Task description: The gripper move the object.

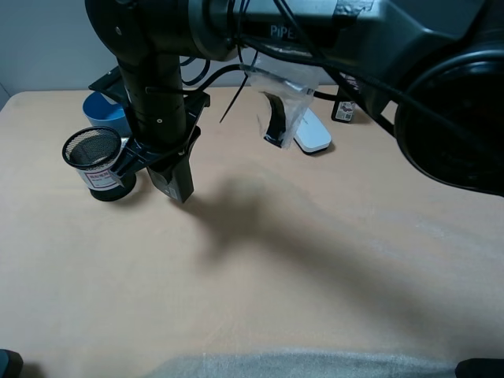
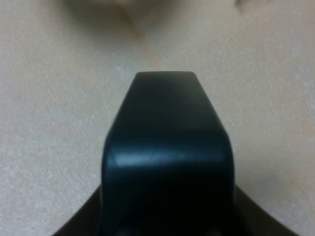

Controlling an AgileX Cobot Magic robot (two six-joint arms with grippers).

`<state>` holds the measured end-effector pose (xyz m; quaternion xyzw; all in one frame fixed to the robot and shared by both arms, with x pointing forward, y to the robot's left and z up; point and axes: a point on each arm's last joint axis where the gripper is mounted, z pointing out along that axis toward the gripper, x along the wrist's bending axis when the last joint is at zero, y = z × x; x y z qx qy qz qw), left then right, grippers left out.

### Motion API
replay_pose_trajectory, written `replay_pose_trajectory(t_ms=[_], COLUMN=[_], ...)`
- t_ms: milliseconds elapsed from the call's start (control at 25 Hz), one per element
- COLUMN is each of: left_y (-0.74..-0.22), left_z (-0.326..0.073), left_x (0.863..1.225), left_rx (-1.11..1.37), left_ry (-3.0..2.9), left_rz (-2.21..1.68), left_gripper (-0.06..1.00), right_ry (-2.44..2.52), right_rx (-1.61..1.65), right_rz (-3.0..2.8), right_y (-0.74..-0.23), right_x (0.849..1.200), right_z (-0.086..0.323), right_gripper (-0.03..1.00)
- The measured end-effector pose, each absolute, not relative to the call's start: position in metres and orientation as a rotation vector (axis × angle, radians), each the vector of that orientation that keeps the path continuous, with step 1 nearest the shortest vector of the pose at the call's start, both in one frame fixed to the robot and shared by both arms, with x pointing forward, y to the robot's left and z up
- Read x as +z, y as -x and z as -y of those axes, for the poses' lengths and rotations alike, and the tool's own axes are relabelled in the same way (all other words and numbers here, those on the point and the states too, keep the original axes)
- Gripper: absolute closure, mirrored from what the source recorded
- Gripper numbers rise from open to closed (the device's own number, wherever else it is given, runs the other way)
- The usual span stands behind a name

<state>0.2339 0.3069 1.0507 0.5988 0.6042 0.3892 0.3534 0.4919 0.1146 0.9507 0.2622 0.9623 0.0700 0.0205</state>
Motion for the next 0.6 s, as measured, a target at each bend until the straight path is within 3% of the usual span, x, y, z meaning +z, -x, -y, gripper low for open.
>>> replay_pose_trajectory(t_ms=[600], left_y=[-0.234], left_z=[-0.307], left_x=[1.051], left_rx=[1.006], left_ry=[-1.549], left_rz=[-1.563], left_gripper=[0.21], right_ry=[-0.814], right_rx=[0.173], right_rz=[-2.996], right_y=[-0.493], right_x=[0.935], right_z=[-0.116], right_gripper=[0.67])
